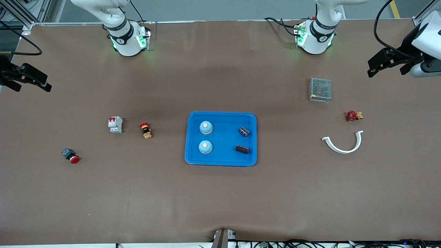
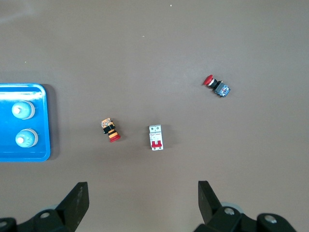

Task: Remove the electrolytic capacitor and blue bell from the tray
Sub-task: 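Reach the left gripper to a capacitor while the right gripper reaches a bell, then grasp the brown capacitor with the left gripper while the right gripper grasps the bell, then carry the capacitor toward the white arc while the right gripper carries the bell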

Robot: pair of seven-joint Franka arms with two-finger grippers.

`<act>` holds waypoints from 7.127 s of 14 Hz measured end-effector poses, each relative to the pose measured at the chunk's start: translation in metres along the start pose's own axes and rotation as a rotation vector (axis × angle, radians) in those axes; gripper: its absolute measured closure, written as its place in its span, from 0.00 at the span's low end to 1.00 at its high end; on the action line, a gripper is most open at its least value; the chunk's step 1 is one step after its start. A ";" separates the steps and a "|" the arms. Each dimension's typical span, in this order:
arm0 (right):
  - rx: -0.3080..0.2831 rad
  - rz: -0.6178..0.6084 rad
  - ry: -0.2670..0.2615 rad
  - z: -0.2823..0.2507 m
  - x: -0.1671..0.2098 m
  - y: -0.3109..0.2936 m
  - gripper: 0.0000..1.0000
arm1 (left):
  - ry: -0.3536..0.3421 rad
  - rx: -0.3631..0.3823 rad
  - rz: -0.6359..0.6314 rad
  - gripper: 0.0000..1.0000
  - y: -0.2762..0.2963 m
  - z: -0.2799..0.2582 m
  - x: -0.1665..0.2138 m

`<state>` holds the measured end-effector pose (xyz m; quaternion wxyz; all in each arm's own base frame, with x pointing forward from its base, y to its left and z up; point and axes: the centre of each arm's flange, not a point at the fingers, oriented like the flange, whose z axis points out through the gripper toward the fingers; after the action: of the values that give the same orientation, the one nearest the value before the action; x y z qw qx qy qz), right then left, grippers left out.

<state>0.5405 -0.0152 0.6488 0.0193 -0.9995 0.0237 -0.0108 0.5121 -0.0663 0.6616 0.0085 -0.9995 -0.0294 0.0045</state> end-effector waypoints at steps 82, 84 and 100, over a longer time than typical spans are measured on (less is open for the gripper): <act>0.013 1.186 0.035 0.450 -0.058 -0.454 0.32 | -0.131 0.180 -0.891 0.66 0.139 0.397 0.085; -0.056 1.128 0.022 0.423 -0.046 -0.449 0.32 | -0.146 0.177 -0.879 0.66 0.123 0.407 0.088; -0.178 0.054 -0.225 0.270 0.063 -0.248 0.32 | -0.158 0.161 -0.890 0.51 0.088 0.468 0.064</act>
<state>0.6209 0.2397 0.3901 -0.0666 -0.9911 0.0492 0.1040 0.5767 -0.1430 0.1915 0.0851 -0.8823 -0.4561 0.0787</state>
